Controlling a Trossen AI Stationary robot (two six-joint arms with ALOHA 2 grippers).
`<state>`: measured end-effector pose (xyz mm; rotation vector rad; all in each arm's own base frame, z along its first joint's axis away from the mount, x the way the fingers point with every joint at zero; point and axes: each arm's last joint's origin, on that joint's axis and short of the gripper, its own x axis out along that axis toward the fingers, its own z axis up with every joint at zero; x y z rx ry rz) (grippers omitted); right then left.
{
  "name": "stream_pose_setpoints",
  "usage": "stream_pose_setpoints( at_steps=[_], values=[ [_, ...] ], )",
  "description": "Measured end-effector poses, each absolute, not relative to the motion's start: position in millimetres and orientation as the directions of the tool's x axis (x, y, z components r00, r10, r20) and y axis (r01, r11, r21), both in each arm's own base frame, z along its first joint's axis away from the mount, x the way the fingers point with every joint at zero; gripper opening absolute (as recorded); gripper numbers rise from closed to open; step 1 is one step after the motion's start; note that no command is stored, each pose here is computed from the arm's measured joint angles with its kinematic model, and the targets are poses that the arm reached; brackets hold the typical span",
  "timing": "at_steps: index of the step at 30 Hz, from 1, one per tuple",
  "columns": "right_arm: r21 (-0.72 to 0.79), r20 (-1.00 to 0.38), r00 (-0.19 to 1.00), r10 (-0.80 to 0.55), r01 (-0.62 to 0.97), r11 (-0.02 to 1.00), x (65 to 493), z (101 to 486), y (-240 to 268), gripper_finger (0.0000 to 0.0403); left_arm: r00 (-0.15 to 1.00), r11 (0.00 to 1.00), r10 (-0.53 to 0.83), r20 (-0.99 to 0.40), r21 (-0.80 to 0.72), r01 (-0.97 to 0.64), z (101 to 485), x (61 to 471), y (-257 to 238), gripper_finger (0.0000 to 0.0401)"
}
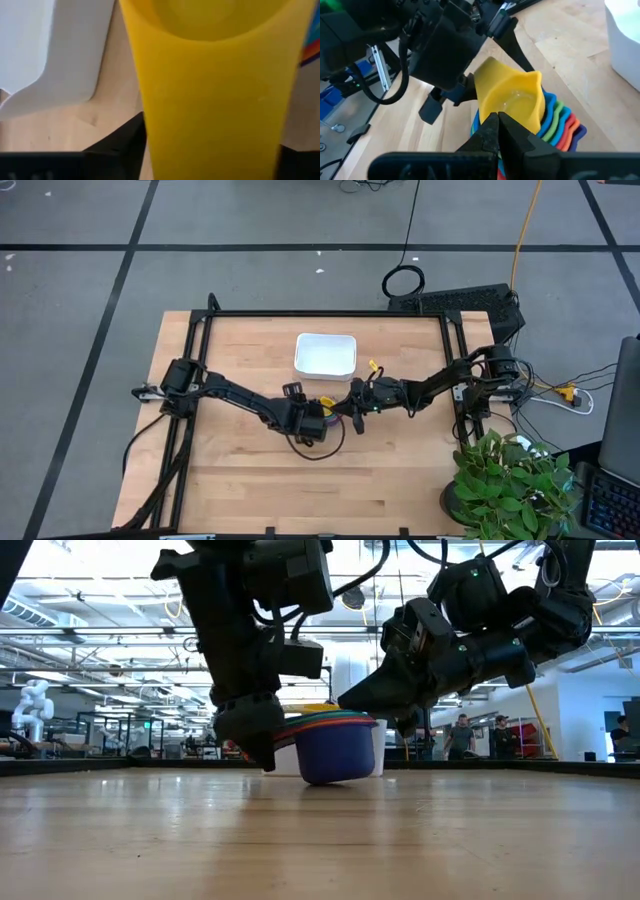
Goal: Nest measuring cups in basket
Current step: Put the stacked colored measuring cups into the white bin
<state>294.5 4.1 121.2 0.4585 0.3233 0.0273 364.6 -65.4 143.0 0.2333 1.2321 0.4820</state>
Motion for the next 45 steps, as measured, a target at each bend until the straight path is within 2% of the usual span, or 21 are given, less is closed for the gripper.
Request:
stream_pose_setpoints(
  at_steps=[8, 12, 19, 25, 34, 40, 45],
  values=[
    [0.441, -0.319, 0.941, 0.109, 0.045, 0.896, 294, 119, 4, 0.0000, 0.233, 0.896, 0.435, -0.870, 0.391, -0.213, 153, 369, -65, 0.0290],
    [0.431, -0.321, 0.941, 0.109, 0.042, 0.902, 294, 119, 4, 0.0000, 0.205, 0.902, 0.419, -0.885, 0.379, -0.209, 163, 371, -63, 0.0319],
    [0.425, -0.319, 0.942, 0.109, 0.039, 0.904, 294, 119, 4, 0.0000, 0.187, 0.932, 0.344, -0.920, 0.309, -0.191, 170, 375, -60, 0.0307],
    [0.436, -0.278, 0.950, 0.145, -0.010, 0.900, 294, 126, 5, 0.0000, 0.168, 0.946, 0.256, -0.952, 0.211, -0.245, 173, 374, -53, 0.0292],
    [0.392, -0.244, 0.956, 0.162, -0.056, 0.918, 288, 149, 5, 0.0000, 0.183, 0.955, 0.182, -0.966, 0.129, -0.269, 186, 372, -40, 0.0302],
    [0.322, -0.271, 0.950, 0.156, -0.063, 0.945, 274, 172, 4, 0.0000, 0.185, 0.978, 0.055, -0.981, 0.016, -0.209, 186, 374, -33, 0.0301],
    [0.287, -0.239, 0.962, 0.131, -0.059, 0.956, 255, 184, 4, 0.0000, 0.218, 0.984, 0.010, -0.976, -0.029, -0.175, 187, 379, -19, 0.0305]
  ],
)
